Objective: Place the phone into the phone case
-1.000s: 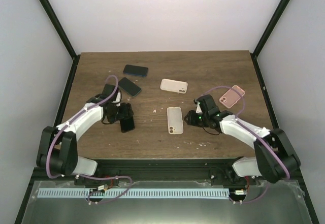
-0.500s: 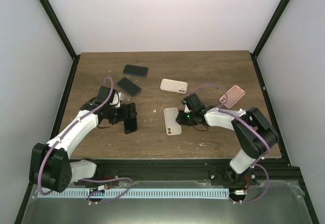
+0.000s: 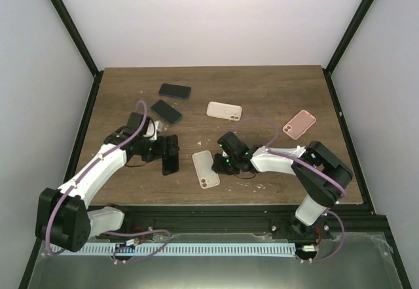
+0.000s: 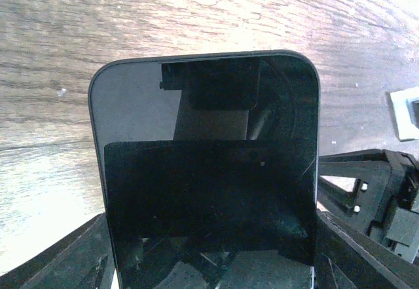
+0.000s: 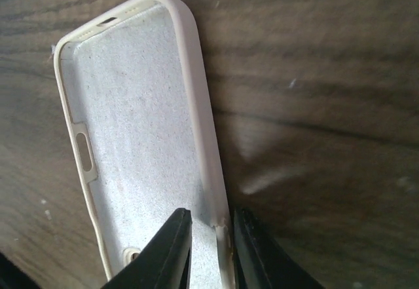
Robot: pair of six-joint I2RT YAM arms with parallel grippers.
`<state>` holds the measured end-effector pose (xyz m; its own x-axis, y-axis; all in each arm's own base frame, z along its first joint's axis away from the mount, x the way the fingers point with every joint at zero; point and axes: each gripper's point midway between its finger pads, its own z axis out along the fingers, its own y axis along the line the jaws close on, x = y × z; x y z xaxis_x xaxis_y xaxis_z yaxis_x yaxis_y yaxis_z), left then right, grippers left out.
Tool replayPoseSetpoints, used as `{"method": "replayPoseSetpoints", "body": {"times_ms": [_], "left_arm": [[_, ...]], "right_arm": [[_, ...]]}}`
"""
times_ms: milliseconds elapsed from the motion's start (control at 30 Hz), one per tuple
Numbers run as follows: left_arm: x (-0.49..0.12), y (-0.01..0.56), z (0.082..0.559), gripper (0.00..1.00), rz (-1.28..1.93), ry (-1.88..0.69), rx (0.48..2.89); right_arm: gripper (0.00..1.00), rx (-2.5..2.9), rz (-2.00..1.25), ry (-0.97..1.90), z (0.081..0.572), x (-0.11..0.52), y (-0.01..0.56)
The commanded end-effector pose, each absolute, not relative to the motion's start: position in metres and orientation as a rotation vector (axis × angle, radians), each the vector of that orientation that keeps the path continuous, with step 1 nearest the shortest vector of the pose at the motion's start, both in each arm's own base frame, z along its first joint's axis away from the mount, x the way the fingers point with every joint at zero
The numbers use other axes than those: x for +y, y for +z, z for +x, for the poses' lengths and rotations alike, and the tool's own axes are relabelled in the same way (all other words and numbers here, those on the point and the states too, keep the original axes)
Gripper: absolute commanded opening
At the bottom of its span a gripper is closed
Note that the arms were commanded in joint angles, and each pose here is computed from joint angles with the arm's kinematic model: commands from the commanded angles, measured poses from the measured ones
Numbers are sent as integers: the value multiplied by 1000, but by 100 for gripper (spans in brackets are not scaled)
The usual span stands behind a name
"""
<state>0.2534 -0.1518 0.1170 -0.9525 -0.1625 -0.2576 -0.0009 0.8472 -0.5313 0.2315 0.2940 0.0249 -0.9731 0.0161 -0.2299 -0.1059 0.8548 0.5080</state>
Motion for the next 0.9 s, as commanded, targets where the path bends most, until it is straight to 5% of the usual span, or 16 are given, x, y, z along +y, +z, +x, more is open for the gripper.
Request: {"method": "replayPoseSetpoints", "body": {"times_ms": [0, 467, 667, 867], "left_arm": [[-170, 132, 253, 57, -84, -878, 2677], [-223, 120, 235, 56, -3, -919, 2727], [-253, 112, 230, 55, 48, -915, 2740], [-265, 107, 230, 55, -23, -911, 2745]], "right_arm": [[21, 2826, 44, 941, 211, 311, 34], [24, 2805, -25, 1176, 170, 316, 47], [24, 2743, 43, 921, 180, 274, 37], [37, 2455, -117, 1173, 173, 276, 101]]}}
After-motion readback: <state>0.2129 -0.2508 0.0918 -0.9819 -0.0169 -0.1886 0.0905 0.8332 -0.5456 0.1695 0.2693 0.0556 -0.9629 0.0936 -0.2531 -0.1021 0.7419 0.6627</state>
